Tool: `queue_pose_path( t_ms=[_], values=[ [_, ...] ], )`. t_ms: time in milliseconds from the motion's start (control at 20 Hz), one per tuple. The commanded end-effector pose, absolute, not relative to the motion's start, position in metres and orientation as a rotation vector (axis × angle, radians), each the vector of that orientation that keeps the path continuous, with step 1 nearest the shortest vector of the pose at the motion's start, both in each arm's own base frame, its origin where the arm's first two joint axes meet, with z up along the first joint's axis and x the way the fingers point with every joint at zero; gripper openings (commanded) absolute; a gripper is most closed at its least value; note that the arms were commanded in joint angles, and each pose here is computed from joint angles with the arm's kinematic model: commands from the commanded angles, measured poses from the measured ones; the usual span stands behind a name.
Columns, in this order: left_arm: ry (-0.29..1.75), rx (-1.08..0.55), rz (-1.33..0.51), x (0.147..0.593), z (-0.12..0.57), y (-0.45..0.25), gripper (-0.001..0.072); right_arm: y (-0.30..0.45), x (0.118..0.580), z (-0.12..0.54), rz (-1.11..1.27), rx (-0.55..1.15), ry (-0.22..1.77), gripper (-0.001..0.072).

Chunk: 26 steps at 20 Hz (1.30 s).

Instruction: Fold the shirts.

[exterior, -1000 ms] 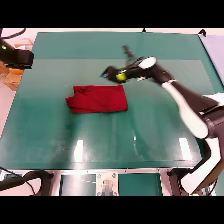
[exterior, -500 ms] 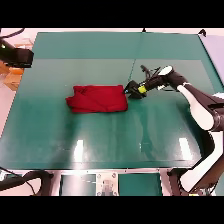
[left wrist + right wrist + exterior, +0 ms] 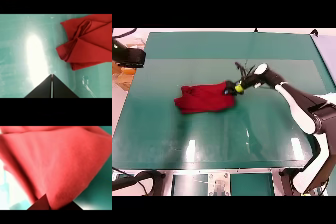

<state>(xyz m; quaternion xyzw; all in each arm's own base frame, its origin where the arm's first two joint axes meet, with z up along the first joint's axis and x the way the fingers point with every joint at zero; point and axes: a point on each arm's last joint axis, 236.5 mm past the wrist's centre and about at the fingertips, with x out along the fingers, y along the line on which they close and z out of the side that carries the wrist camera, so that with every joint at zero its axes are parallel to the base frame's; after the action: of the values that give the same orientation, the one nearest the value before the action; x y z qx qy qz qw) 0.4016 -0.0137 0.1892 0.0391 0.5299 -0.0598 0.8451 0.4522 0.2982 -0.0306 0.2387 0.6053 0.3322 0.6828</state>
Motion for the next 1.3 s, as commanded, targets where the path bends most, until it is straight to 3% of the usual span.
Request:
queue_pose_path(
  t_ms=[0, 250, 550, 850, 1250],
  values=[
    [1.125, 0.084, -0.128, 0.4, 0.189, -0.014, 0.0025, 0.283, 0.479, 0.073, 0.806, 0.54, 1.196, 0.0013],
    [1.125, 0.082, -0.127, 0.4, 0.189, -0.014, 0.0025, 0.123, 0.526, 0.228, 0.576, 0.702, 0.87, 0.0014],
    [1.126, 0.064, -0.117, 0.4, 0.189, -0.014, 0.0025, -0.133, 0.504, 0.237, 0.111, 0.969, 0.699, 0.0014],
    [1.127, 0.041, -0.106, 0.4, 0.189, -0.015, 0.0025, -0.28, 0.411, 0.222, -0.241, 1.137, 0.625, 0.0014],
    [1.126, 0.045, -0.138, 0.4, 0.189, -0.02, 0.0025, -0.294, 0.238, 0.148, -0.781, 1.141, 1.086, 0.0014]
  ],
)
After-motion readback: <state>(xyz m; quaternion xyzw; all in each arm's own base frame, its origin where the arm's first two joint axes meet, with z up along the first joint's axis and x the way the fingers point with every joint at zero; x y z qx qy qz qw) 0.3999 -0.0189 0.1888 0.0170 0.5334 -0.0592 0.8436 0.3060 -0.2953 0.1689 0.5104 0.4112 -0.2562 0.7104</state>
